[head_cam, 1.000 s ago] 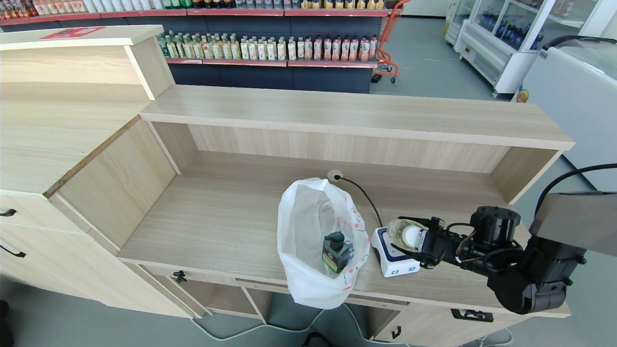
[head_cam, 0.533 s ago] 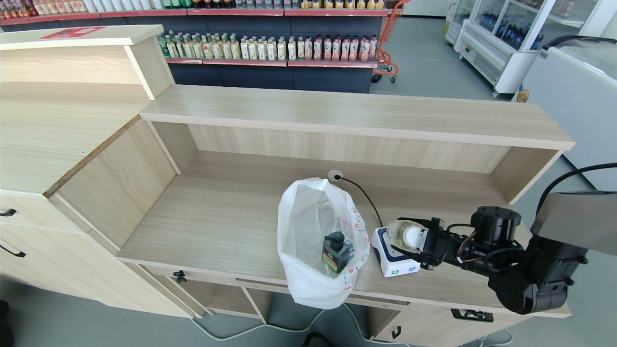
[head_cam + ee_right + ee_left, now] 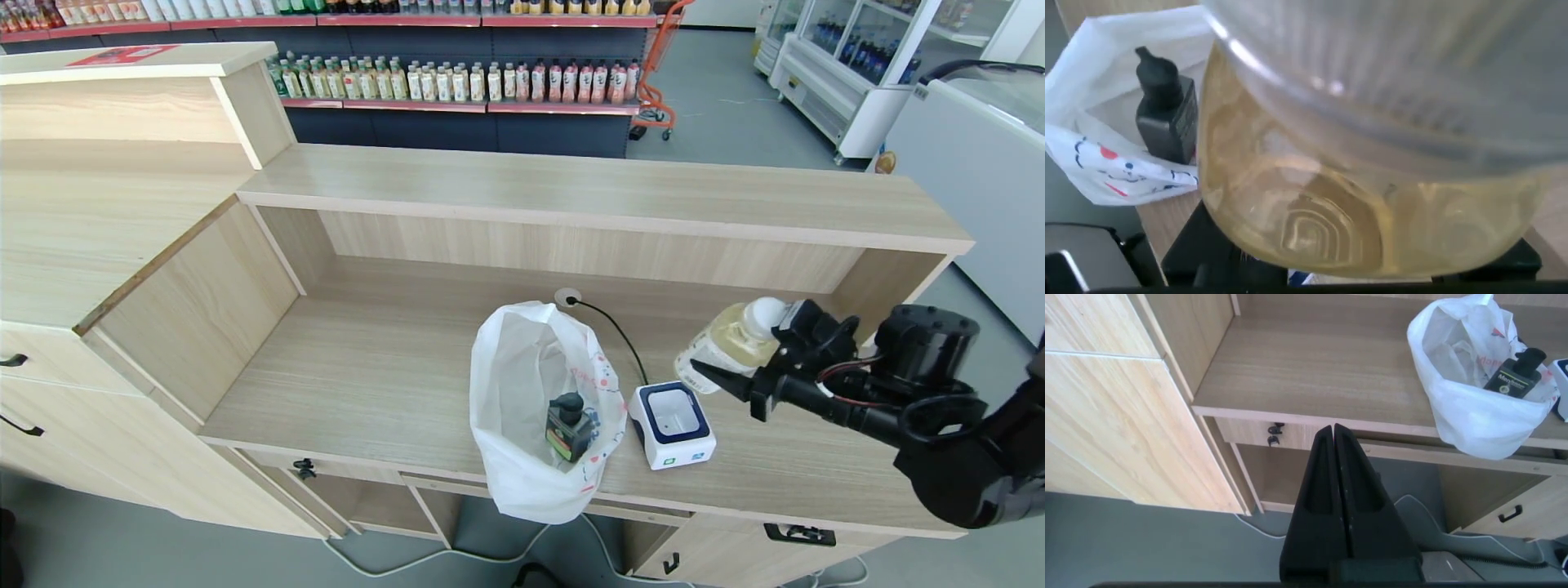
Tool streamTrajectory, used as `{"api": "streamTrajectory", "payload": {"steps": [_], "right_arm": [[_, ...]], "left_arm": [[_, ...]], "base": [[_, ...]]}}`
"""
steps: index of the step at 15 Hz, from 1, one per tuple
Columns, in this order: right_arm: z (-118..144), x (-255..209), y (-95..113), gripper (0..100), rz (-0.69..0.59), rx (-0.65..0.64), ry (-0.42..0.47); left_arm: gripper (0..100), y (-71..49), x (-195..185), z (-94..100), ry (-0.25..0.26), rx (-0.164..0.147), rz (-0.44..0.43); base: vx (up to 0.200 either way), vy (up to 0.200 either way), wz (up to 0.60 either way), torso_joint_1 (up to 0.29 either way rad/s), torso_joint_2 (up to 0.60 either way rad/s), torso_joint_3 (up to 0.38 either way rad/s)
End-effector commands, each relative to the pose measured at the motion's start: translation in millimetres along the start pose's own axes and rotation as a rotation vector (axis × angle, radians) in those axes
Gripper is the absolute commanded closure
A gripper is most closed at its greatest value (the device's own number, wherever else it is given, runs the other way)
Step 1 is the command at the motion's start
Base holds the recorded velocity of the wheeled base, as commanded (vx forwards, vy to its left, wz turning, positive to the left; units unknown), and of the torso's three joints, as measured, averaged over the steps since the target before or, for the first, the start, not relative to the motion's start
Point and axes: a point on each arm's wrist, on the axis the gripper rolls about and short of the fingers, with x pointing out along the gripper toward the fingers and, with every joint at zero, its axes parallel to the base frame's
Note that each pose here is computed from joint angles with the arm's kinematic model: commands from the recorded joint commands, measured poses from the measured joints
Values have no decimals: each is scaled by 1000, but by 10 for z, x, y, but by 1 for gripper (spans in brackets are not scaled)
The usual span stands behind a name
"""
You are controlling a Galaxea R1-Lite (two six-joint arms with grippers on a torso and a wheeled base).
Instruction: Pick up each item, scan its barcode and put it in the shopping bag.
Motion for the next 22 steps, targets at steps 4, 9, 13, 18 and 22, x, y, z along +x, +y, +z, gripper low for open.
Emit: {"api": "streamTrajectory", "payload": {"steps": [4,9,13,18,22], "right_arm": [[586,-576,14,100,-207,370,102],[589,-685,-75,100,-284,406,132],[562,-732,-140,100,-318,407,139],[545,-713,-166,100,-322,408,141],[483,-600,-208,100,-306,415,151]], "left_arm": [[100,0,1,0,0,0,0],[100,0,1,-1,2,0,0],[100,0,1,0,0,-2,2],[100,0,1,-1,2,0,0],[100,0,0,-2,0,0,0]], "base": [[0,0,0,0,0,0],[0,0,0,0,0,0],[0,0,0,0,0,0],[0,80,0,0,3,1],[0,200,0,8,1,-1]]}}
